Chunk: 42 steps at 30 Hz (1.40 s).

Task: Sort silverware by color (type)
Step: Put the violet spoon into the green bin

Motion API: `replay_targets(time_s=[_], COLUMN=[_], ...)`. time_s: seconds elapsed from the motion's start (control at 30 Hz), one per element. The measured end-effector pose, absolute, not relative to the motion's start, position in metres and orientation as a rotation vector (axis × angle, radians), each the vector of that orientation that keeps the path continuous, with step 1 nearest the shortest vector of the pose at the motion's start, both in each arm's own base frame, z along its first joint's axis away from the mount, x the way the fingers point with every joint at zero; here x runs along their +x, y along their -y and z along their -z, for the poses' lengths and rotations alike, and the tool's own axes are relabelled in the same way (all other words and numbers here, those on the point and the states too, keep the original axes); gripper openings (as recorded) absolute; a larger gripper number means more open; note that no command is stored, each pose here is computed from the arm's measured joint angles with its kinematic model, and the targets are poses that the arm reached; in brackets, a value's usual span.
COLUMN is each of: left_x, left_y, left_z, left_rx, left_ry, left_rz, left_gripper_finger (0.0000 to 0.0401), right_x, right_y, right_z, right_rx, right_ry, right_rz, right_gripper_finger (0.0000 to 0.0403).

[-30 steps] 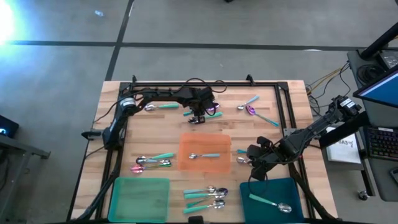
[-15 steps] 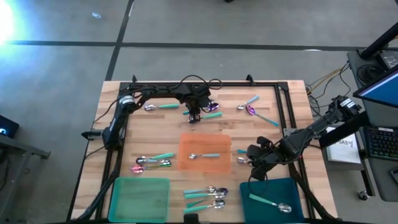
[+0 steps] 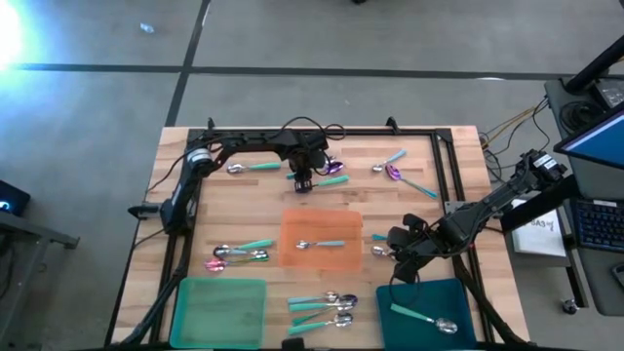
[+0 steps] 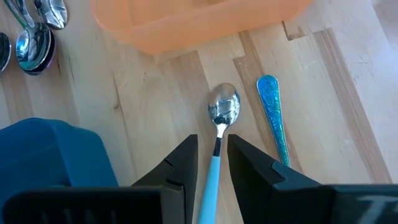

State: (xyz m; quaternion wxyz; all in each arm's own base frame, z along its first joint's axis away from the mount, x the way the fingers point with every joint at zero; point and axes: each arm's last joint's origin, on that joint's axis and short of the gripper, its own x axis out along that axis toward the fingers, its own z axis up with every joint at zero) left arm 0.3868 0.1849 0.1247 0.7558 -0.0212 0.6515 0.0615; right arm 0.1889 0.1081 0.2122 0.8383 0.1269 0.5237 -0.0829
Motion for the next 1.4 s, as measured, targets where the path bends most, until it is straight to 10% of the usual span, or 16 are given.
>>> replay_targets(time_s=[0.27, 1.4], left_x=[0.388, 0.385], left_y=[-0.184, -0.147], left_z=[-0.112, -0.201], left_rx=[-0.114, -0.080], left_ry=[-1.449, -1.292], left_rz=[-0.171, -0.211], left_gripper_finger=[0.0012, 0.0001], right_x=[0.189, 0.189], right_y=[-0.108, -0.108], right_z=[-0.212, -0.212], right_rx=[0.267, 0.282], right_ry=[-1.109, -1.105], right_rz=[0.174, 0.177], right_gripper_finger=[0.0079, 0.0079])
